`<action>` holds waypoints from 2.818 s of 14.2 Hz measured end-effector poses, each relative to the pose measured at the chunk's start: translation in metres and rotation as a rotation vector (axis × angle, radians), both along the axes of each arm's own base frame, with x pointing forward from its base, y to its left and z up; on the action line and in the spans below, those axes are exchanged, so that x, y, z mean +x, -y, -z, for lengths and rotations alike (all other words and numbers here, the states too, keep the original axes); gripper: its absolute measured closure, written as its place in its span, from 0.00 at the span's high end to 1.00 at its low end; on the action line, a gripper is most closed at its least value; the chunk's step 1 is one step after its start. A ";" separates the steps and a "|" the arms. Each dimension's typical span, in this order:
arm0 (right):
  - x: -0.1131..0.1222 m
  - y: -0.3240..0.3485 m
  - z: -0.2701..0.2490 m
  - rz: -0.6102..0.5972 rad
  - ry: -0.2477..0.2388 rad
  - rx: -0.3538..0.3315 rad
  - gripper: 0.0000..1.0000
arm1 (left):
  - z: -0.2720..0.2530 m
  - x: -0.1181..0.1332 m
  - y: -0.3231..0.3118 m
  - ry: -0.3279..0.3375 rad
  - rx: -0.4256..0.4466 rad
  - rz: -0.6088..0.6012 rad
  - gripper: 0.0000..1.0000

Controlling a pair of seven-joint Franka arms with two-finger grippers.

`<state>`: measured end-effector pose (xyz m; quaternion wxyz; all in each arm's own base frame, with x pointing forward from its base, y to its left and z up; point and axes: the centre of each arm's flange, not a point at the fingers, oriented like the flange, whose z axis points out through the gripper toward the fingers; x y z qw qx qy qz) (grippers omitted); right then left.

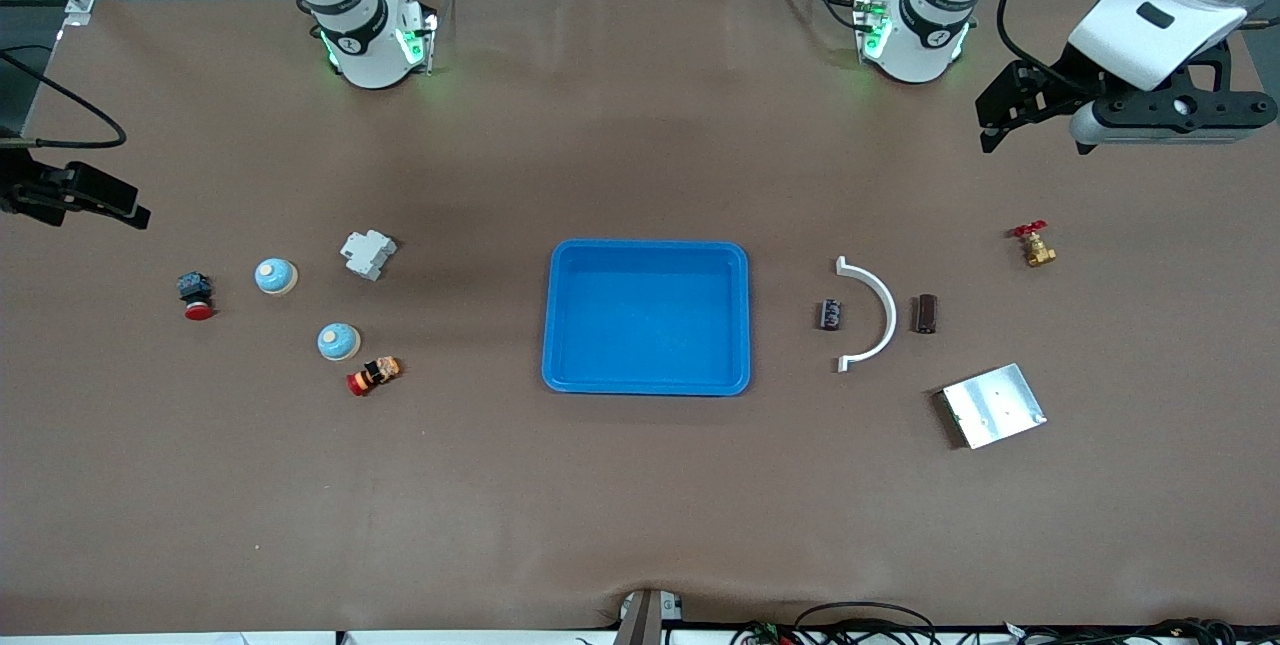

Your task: Place electrolytic capacitor and blue bell in tray

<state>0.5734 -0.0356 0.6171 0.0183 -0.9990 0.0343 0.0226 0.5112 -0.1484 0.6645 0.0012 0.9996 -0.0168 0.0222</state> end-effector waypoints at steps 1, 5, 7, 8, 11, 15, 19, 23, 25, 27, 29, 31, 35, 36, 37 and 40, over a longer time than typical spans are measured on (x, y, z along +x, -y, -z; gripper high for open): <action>0.000 0.001 0.000 0.001 -0.001 0.000 1.00 | 0.000 0.000 0.000 0.000 0.000 0.000 1.00; 0.000 0.003 0.000 0.005 0.000 0.000 1.00 | 0.000 0.000 0.000 0.000 0.000 0.001 1.00; 0.000 0.004 0.000 0.006 0.001 0.000 1.00 | 0.000 0.000 0.002 0.000 0.000 0.004 1.00; 0.000 0.004 0.000 0.007 0.001 0.000 1.00 | 0.000 -0.001 0.003 0.000 0.000 0.006 1.00; 0.001 0.003 0.000 0.007 0.008 0.007 1.00 | 0.006 -0.001 0.004 -0.014 0.004 0.007 1.00; 0.021 -0.001 0.032 0.001 -0.002 0.012 1.00 | 0.034 0.003 0.006 -0.076 -0.002 -0.016 1.00; 0.066 -0.003 0.124 0.000 -0.028 0.007 1.00 | 0.044 0.007 0.004 -0.105 -0.029 -0.067 1.00; 0.083 -0.009 0.207 -0.012 -0.012 0.000 1.00 | 0.072 0.010 0.013 -0.130 -0.024 -0.058 1.00; 0.079 -0.013 0.247 -0.016 -0.014 -0.002 1.00 | 0.096 0.011 0.023 -0.124 -0.025 -0.045 1.00; 0.075 -0.023 0.280 -0.032 -0.026 -0.004 1.00 | 0.129 0.010 0.036 -0.104 -0.029 -0.027 1.00; 0.073 -0.038 0.309 -0.054 -0.004 -0.008 1.00 | 0.165 0.006 0.048 -0.083 -0.034 -0.008 1.00; 0.066 -0.045 0.340 -0.063 0.010 -0.013 1.00 | 0.196 0.000 0.056 -0.064 -0.038 0.003 1.00; 0.053 -0.052 0.381 -0.083 -0.006 -0.018 1.00 | 0.245 -0.007 0.054 -0.068 -0.005 0.025 1.00; 0.049 -0.053 0.388 -0.086 -0.008 -0.019 1.00 | 0.257 -0.006 0.055 -0.072 0.007 0.038 1.00; 0.047 -0.054 0.393 -0.092 -0.011 -0.020 1.00 | 0.269 -0.004 0.056 -0.076 0.017 0.053 1.00; 0.043 -0.051 0.400 -0.117 -0.019 -0.020 1.00 | 0.309 0.006 0.059 -0.078 0.014 0.078 1.00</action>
